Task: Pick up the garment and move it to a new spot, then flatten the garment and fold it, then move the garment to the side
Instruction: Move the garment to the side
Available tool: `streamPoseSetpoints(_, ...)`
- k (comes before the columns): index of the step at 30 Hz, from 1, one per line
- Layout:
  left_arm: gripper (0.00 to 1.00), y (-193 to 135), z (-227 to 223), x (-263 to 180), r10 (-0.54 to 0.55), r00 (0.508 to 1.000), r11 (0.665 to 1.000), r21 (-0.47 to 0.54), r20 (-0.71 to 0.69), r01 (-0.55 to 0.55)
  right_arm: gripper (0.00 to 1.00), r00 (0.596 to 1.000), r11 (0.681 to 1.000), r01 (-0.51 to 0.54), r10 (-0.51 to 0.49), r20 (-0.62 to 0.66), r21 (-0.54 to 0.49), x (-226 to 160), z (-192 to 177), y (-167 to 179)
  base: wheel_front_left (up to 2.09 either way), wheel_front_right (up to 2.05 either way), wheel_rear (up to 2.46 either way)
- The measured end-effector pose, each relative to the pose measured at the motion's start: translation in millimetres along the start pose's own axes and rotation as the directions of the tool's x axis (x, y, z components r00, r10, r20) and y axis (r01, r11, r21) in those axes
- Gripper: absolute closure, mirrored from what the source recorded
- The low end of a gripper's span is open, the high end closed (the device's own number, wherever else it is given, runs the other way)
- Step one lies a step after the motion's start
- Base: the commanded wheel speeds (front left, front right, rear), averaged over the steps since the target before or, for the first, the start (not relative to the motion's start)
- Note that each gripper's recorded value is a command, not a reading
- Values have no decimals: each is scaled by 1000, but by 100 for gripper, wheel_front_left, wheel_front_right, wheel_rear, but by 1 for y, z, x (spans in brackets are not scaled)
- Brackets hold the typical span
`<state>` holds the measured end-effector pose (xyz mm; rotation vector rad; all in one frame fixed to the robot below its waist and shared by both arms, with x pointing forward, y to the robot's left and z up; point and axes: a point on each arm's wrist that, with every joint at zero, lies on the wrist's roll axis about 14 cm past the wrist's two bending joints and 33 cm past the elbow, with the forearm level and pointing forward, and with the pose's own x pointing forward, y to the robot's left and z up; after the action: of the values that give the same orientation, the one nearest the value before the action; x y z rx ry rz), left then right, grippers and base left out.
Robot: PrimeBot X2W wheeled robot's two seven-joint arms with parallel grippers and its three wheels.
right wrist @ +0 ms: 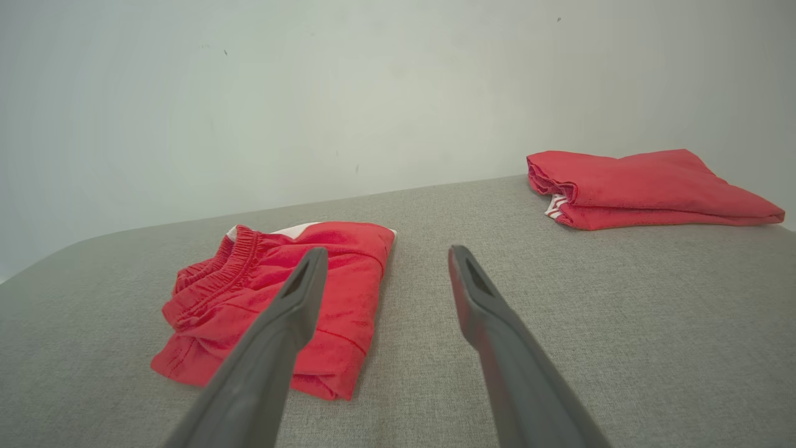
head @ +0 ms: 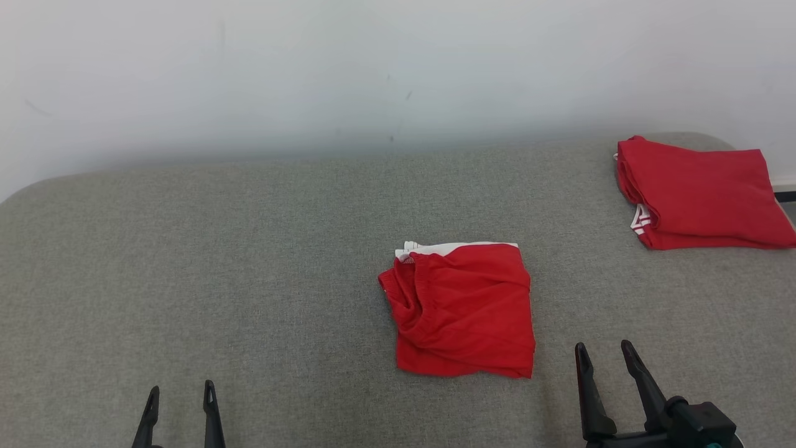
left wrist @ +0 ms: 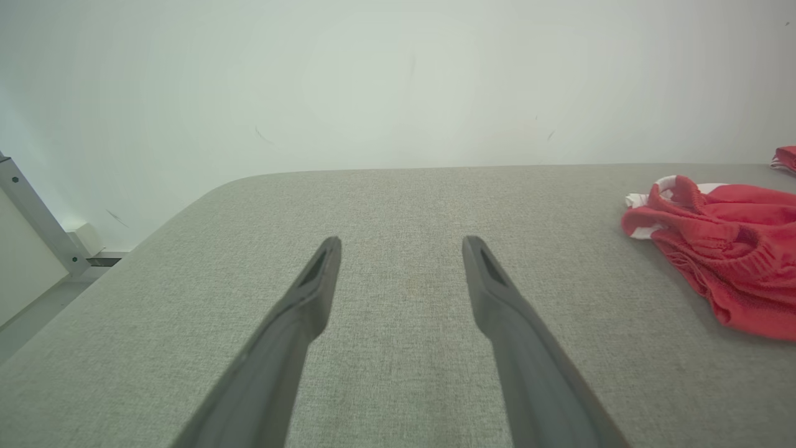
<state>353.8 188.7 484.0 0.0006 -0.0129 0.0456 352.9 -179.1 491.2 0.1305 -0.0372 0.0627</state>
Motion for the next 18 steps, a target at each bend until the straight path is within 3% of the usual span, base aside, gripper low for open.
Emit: streamPoseSetpoints(18,0,-2,-3,-3,-9,1000,1000,5,-10,9,0,1000,1000,-8,8,-15,-5,0,-5,3,0,0,0)
